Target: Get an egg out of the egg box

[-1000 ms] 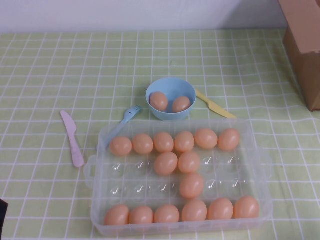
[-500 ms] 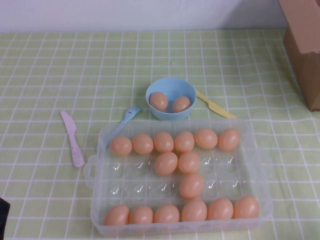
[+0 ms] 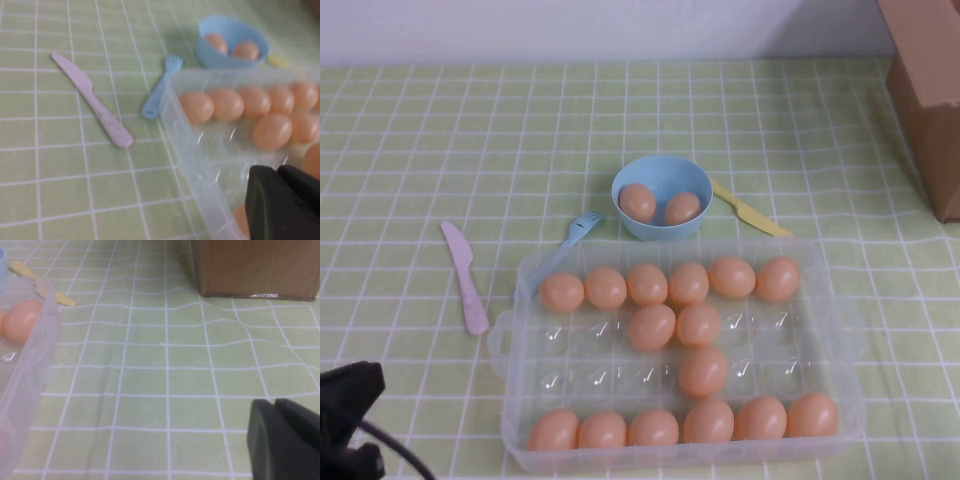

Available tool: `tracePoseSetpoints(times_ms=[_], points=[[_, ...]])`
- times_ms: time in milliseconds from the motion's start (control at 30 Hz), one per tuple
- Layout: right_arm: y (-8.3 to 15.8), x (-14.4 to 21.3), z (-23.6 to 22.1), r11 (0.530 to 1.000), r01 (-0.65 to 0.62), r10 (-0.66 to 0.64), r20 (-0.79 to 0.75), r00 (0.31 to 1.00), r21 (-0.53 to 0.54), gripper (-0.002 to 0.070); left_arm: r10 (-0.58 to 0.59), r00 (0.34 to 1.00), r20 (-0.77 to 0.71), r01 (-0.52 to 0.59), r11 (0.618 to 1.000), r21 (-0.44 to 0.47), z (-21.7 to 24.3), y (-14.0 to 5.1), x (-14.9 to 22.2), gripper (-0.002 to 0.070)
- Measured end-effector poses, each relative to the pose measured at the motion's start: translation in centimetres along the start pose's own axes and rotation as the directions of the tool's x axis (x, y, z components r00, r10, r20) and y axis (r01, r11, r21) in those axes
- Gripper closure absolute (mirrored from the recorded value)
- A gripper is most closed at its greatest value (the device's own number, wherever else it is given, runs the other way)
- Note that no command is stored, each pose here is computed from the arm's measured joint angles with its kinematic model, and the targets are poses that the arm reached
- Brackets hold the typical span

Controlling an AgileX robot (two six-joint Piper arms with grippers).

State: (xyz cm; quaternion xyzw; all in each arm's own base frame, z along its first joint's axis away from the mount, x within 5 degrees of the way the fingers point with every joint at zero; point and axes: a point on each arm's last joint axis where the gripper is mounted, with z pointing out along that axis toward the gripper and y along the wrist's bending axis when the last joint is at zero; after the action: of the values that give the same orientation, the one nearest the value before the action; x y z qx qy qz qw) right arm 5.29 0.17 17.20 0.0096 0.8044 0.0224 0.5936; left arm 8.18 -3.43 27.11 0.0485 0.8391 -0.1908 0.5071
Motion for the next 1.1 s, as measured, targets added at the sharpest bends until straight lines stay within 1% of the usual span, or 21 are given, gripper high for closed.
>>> tracePoseSetpoints(times_ms=[133,300,367,433,500,633,700,800,900,967,1033,1100], points=[[0.0,0.0,0.0,1.000,0.000,0.000,0.000,1.000,0.000,0.0694,0.144,0.975,-0.169,-0.145,0.989,0.010,1.3,-0.3,-3.6,0.0678],[0.0,0.0,0.0,1.000,0.000,0.000,0.000,1.000,0.000,0.0694,0.229,0.913,-0.338,-0.227,0.973,0.047,4.8,-0.1,-7.5,0.0678],[0.0,0.0,0.0,1.000,0.000,0.000,0.000,1.000,0.000,0.0694,0.280,0.882,-0.379,-0.269,0.960,0.082,6.3,-0.6,-8.8,0.0678],[0.0,0.0,0.0,1.000,0.000,0.000,0.000,1.000,0.000,0.0694,0.338,0.840,-0.424,-0.312,0.941,0.131,8.4,-1.5,-9.9,0.0678],[0.0,0.0,0.0,1.000,0.000,0.000,0.000,1.000,0.000,0.0694,0.401,0.798,-0.449,-0.355,0.916,0.187,10.7,-2.9,-10.7,0.0678],[0.0,0.0,0.0,1.000,0.000,0.000,0.000,1.000,0.000,0.0694,0.509,0.710,-0.487,-0.420,0.861,0.288,14.8,-5.7,-11.1,0.0678],[0.0,0.0,0.0,1.000,0.000,0.000,0.000,1.000,0.000,0.0694,0.548,0.667,-0.505,-0.441,0.837,0.324,16.4,-6.7,-10.7,0.0678],[0.0,0.0,0.0,1.000,0.000,0.000,0.000,1.000,0.000,0.0694,0.622,0.577,-0.529,-0.486,0.783,0.389,18.9,-8.6,-9.3,0.0678],[0.0,0.0,0.0,1.000,0.000,0.000,0.000,1.000,0.000,0.0694,0.672,0.519,-0.528,-0.516,0.739,0.434,20.7,-10.1,-7.7,0.0675],[0.0,0.0,0.0,1.000,0.000,0.000,0.000,1.000,0.000,0.0694,0.689,0.499,-0.526,-0.521,0.724,0.453,21.4,-10.7,-6.9,0.0655],[0.0,0.0,0.0,1.000,0.000,0.000,0.000,1.000,0.000,0.0694,0.700,0.477,-0.531,-0.517,0.713,0.474,22.3,-11.4,-5.9,0.0589],[0.0,0.0,0.0,1.000,0.000,0.000,0.000,1.000,0.000,0.0694,0.702,0.467,-0.537,-0.508,0.711,0.487,23.2,-11.9,-5.3,0.0473]])
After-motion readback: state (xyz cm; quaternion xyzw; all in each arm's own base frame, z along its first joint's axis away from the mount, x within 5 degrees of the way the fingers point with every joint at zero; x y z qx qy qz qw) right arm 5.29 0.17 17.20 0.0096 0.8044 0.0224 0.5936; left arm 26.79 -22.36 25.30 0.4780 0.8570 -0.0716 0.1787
